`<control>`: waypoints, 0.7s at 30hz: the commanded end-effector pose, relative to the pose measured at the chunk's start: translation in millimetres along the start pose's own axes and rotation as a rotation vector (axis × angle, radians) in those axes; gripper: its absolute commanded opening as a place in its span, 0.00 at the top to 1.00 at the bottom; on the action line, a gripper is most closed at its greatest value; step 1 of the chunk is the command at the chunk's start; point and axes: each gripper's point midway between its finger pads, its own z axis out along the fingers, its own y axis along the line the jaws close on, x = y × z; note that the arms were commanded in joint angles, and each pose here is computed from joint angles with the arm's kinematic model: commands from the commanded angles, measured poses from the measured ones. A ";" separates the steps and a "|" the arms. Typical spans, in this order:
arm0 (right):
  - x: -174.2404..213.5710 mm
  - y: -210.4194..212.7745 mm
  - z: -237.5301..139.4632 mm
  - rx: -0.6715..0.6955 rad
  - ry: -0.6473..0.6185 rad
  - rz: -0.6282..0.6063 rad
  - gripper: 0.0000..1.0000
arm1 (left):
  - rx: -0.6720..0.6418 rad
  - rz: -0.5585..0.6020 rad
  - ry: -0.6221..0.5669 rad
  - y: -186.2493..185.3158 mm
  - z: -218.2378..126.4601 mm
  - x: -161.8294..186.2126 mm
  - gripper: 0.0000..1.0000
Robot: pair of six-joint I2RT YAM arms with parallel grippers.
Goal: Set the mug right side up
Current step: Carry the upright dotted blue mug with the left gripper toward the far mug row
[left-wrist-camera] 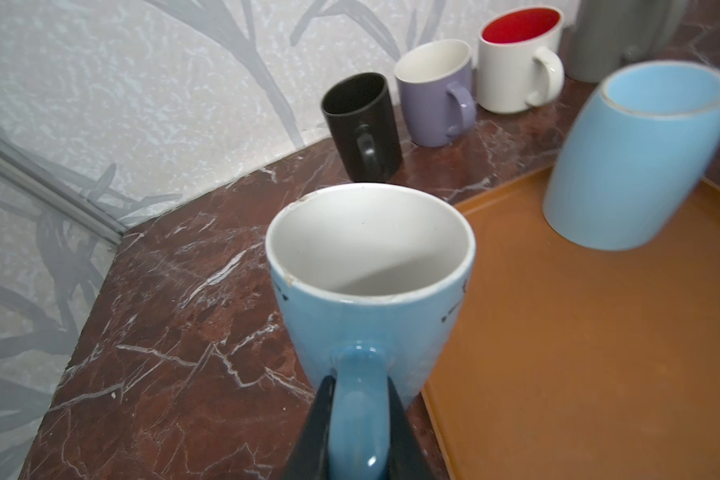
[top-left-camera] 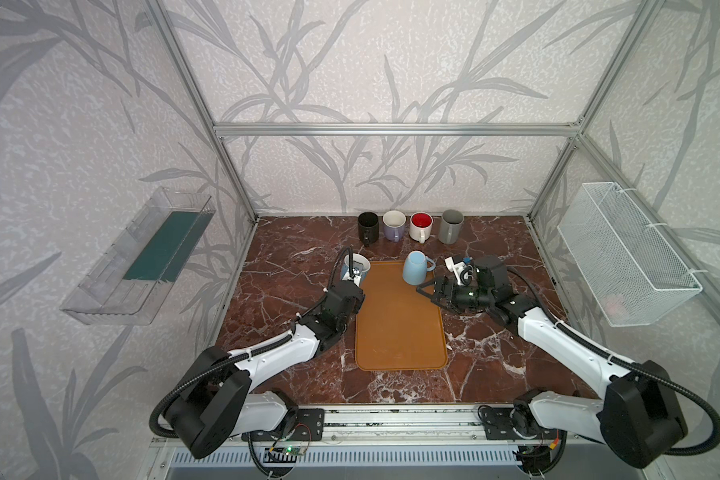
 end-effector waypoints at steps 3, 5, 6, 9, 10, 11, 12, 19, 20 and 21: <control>4.4 -6.0 -13.3 0.034 -0.041 -0.046 0.08 | -0.057 -0.203 -0.104 33.4 21.3 -38.8 1.00; 4.6 -6.4 -18.1 0.040 -0.061 -0.056 0.08 | -0.071 -0.242 -0.109 42.9 33.7 -40.1 1.00; 4.7 -6.8 -20.6 0.046 -0.072 -0.061 0.08 | -0.080 -0.260 -0.111 48.3 41.3 -40.1 1.00; 5.9 -8.2 -27.2 0.062 -0.095 -0.077 0.08 | -0.082 -0.302 -0.128 54.5 61.7 -41.6 1.00; 6.5 -9.1 -29.0 0.068 -0.100 -0.079 0.08 | -0.082 -0.314 -0.133 56.3 69.1 -42.1 1.00; 6.8 -9.3 -30.4 0.072 -0.105 -0.082 0.08 | -0.081 -0.320 -0.138 56.8 75.4 -43.7 1.00; 7.2 -10.2 -31.9 0.076 -0.108 -0.082 0.08 | -0.081 -0.328 -0.140 57.5 82.4 -45.5 1.00; 10.4 -15.0 -36.1 0.096 -0.117 -0.074 0.07 | -0.099 -0.382 -0.142 65.0 130.8 -54.9 1.00; 10.5 -15.4 -36.6 0.098 -0.119 -0.072 0.07 | -0.110 -0.390 -0.142 68.0 136.9 -54.9 1.00; 11.4 -16.2 -37.1 0.101 -0.118 -0.070 0.08 | -0.116 -0.399 -0.143 70.3 141.7 -54.6 1.00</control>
